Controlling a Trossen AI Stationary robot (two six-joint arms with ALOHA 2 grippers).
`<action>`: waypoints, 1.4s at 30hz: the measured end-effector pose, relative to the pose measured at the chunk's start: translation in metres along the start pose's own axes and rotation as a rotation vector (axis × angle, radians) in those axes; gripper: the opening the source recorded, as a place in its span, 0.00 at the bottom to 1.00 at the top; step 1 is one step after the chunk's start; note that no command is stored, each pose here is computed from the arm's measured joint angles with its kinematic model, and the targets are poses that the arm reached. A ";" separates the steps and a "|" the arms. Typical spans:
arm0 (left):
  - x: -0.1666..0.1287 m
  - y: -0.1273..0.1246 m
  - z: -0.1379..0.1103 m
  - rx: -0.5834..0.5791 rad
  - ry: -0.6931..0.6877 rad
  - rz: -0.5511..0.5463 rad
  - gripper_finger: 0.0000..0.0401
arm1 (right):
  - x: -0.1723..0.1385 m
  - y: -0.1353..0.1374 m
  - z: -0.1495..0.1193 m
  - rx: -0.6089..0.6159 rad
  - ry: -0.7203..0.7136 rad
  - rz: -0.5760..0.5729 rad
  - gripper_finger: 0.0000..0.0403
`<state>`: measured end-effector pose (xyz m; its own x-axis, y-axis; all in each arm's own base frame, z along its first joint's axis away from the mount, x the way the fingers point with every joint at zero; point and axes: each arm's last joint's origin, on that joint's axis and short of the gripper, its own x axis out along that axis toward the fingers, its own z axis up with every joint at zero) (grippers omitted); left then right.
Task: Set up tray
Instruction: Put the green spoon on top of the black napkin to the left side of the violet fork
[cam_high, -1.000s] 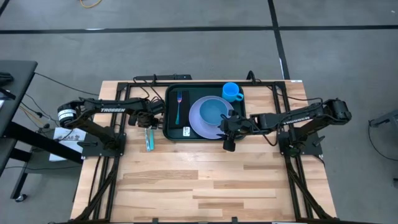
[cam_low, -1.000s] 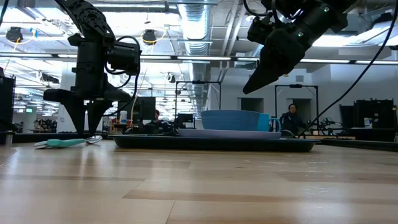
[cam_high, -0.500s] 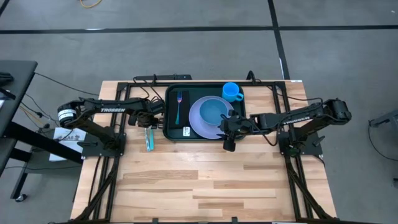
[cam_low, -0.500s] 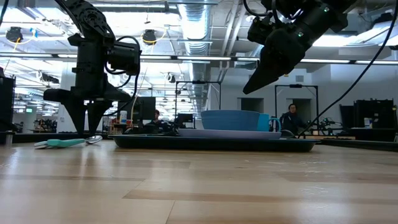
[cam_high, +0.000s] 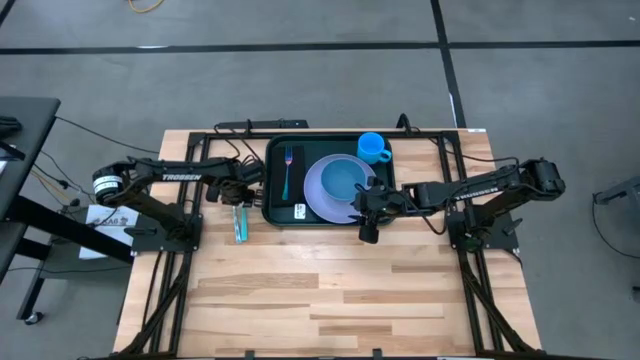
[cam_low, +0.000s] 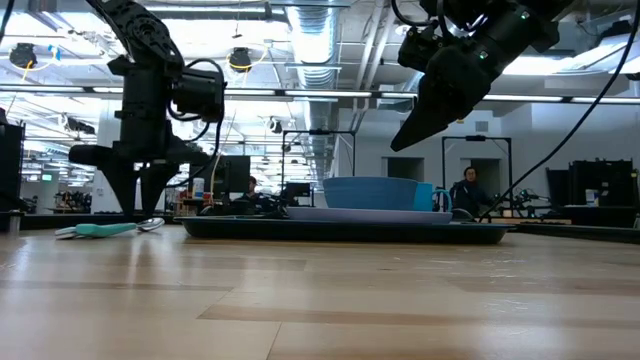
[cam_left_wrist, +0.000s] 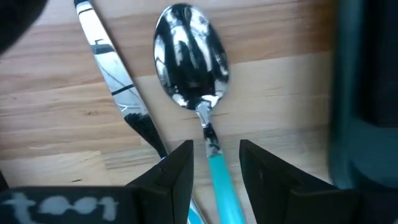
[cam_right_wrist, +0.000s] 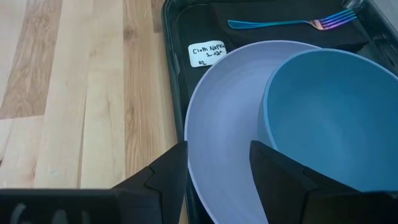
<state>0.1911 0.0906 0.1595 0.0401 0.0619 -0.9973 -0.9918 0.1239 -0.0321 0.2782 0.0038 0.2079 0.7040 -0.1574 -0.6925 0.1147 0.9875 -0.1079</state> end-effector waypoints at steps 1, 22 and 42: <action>0.003 0.001 -0.001 -0.004 0.001 0.001 0.30 | 0.000 0.000 0.000 0.000 0.000 0.000 0.41; 0.021 0.007 -0.006 -0.027 0.014 -0.059 0.30 | 0.000 0.000 0.000 0.000 0.000 0.000 0.41; 0.018 0.011 0.006 -0.034 0.014 -0.064 0.26 | 0.000 0.000 0.000 -0.008 0.000 0.000 0.41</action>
<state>0.1817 0.0989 0.1417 0.1017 0.0411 -0.9940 -0.9908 0.0936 -0.0975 0.2781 0.0038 0.2078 0.7037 -0.1574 -0.6928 0.1093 0.9875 -0.1134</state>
